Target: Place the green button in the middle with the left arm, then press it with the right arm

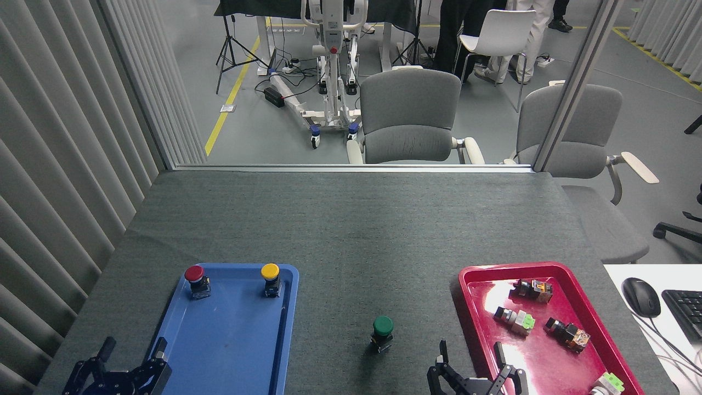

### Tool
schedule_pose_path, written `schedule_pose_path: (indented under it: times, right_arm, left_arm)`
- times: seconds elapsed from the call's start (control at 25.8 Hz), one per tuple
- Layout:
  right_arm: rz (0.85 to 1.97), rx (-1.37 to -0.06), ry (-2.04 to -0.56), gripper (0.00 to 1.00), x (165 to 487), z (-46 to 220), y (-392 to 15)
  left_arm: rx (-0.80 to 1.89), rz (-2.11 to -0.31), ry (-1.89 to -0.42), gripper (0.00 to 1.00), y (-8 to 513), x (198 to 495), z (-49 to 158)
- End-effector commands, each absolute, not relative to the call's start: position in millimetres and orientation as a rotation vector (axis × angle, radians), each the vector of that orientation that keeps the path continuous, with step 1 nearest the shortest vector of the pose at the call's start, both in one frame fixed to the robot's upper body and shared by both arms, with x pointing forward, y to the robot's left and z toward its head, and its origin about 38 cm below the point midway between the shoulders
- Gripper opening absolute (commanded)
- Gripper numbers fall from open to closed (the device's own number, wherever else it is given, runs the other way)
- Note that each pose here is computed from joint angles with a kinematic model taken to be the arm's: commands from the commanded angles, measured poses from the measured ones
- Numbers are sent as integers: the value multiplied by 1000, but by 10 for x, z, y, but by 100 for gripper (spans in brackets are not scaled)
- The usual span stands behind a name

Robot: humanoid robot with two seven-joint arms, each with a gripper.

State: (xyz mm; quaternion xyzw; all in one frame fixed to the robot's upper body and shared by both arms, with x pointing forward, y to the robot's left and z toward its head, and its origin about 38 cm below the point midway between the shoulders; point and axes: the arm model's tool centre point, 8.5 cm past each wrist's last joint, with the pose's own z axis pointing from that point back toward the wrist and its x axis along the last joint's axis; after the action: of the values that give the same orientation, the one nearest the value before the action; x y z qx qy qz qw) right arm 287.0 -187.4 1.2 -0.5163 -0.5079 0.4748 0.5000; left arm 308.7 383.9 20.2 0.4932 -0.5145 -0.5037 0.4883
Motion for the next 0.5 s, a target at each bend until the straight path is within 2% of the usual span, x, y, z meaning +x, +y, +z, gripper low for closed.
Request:
schedule_pose_path:
  times: [0.0,0.23,0.46]
  right_arm:
    - [1151,-1243,-1224,100,2872,9,-1867]
    - [1091,-1204,-1236,100,2887,21,-1866]
    - [1106,-1182,-1245,100,2903,29,-1852]
  left_arm:
    - [1197,-1220,-1251,99,3845,3084,198]
    - [1189,-1212,-1254,99,3810,3083,178]
    - [1191,-1217,-1249,99,3832,3087,182]
